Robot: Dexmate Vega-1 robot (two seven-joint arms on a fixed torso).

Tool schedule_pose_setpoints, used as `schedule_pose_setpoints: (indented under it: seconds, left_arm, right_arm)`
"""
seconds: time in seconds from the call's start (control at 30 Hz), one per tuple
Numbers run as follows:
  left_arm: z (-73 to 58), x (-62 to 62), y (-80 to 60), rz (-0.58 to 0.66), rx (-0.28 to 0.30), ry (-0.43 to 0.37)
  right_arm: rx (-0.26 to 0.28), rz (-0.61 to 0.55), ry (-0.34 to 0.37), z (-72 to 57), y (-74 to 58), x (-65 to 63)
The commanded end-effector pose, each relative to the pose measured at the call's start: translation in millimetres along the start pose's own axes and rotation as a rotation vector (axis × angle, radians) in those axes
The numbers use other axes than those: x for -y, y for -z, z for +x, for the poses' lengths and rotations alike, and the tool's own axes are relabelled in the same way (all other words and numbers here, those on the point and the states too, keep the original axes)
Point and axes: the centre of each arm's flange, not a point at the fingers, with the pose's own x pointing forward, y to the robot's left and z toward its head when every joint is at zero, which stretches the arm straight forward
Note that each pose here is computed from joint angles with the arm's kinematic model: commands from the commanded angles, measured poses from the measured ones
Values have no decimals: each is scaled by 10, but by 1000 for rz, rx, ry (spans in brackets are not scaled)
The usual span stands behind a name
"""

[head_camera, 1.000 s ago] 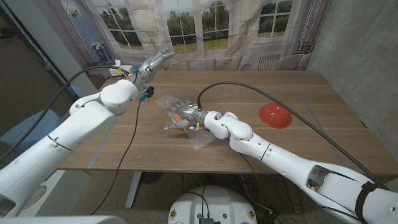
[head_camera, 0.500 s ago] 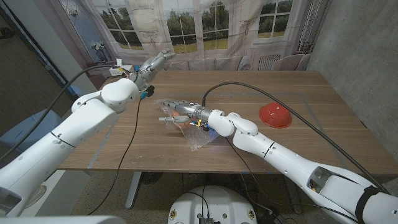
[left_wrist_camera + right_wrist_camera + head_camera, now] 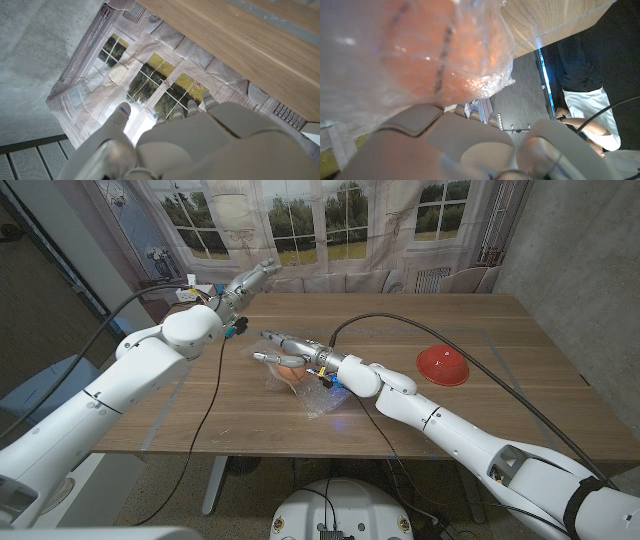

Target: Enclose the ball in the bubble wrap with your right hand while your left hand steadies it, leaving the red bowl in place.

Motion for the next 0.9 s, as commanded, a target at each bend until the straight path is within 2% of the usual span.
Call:
schedule_pose_setpoints:
  seconds: [0.03, 0.13, 0.3, 0.5, 0.7, 0.9]
  left_arm:
    - [-43, -47, 24, -20, 22, 10]
    - [-69, -56, 28, -23, 26, 10]
    - [-102, -73, 37, -29, 24, 13]
    - [-148, -95, 12, -27, 33, 6]
    - [-190, -91, 3, -30, 38, 9]
    - [-245, -87, 7, -57, 78, 12]
  right_arm:
    - [71, 233, 136, -36, 113, 182]
    - [98, 308, 197, -62, 150, 250]
    - [124, 339, 279, -92, 141, 358]
    - [124, 356, 305, -110, 132, 406]
    - [145, 338, 372, -144, 107, 433]
    - [147, 353, 392, -171, 143, 536]
